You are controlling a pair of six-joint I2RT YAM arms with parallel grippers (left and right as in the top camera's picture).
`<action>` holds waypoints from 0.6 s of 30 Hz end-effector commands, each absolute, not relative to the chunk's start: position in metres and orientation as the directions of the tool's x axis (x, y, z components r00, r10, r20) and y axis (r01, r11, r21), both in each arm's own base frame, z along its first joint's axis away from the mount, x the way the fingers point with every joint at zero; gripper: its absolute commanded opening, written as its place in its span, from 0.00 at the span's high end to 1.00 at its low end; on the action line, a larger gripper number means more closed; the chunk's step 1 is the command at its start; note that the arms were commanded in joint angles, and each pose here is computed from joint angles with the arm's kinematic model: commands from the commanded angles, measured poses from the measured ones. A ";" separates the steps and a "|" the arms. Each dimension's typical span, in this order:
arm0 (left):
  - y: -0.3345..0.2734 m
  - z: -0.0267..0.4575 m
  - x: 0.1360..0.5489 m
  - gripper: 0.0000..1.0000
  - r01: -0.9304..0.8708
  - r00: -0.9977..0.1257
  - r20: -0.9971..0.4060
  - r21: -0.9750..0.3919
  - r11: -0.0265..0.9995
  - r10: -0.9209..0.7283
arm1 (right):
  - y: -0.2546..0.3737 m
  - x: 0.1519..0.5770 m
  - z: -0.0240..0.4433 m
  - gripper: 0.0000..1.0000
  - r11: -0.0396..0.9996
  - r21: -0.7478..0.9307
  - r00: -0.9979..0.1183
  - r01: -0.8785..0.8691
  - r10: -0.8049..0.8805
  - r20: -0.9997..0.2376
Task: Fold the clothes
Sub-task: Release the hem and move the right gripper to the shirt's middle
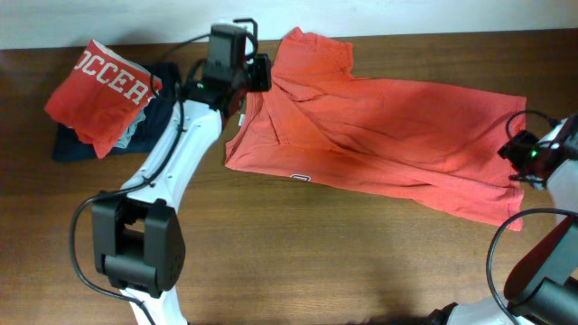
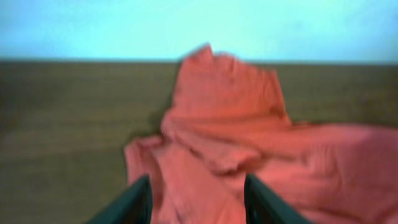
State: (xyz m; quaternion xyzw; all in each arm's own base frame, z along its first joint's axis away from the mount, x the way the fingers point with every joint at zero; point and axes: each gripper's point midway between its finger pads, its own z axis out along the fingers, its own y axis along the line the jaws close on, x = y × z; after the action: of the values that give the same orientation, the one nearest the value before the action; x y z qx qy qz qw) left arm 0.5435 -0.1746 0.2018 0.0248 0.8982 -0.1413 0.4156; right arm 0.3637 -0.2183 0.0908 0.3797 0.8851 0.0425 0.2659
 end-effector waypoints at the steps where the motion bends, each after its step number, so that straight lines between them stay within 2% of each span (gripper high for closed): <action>1: -0.151 0.224 0.552 0.46 0.093 -0.643 -0.757 -0.226 0.970 -0.115 | -0.192 0.388 0.135 0.48 0.827 0.296 -0.681 0.479 0.562 -0.469; 4: -0.140 0.225 0.553 0.33 0.069 -0.648 -0.751 -0.228 0.971 -0.130 | -0.159 0.391 0.156 0.52 0.894 0.256 -0.779 0.368 0.447 -0.440; 8: -0.131 0.221 0.551 0.18 0.050 -0.662 -0.737 -0.225 0.973 -0.136 | -0.106 0.398 0.161 0.61 0.957 0.221 -0.868 0.188 0.267 -0.419; 9: -0.131 0.220 0.551 0.04 0.049 -0.665 -0.734 -0.224 0.973 -0.135 | -0.091 0.399 0.159 0.69 0.969 0.212 -0.887 0.131 0.210 -0.411; 10: -0.130 0.219 0.550 0.01 0.048 -0.670 -0.730 -0.223 0.974 -0.134 | -0.074 0.400 0.154 0.75 0.977 0.203 -0.903 0.068 0.146 -0.403; 14: -0.131 0.214 0.545 0.01 0.044 -0.690 -0.712 -0.218 0.975 -0.128 | -0.020 0.403 0.141 0.96 0.975 0.182 -0.923 -0.127 -0.049 -0.382; 18: -0.131 0.213 0.545 0.01 0.044 -0.692 -0.711 -0.217 0.975 -0.127 | 0.020 0.400 0.126 0.96 0.955 0.183 -0.925 -0.234 -0.160 -0.344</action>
State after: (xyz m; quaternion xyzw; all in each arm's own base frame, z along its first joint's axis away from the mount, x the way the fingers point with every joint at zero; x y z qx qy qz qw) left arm 0.5421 -0.1303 0.2093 -0.0227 0.9151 -0.1109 0.3871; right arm 0.4043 0.0008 0.1419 -0.0516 0.9750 0.1067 0.1878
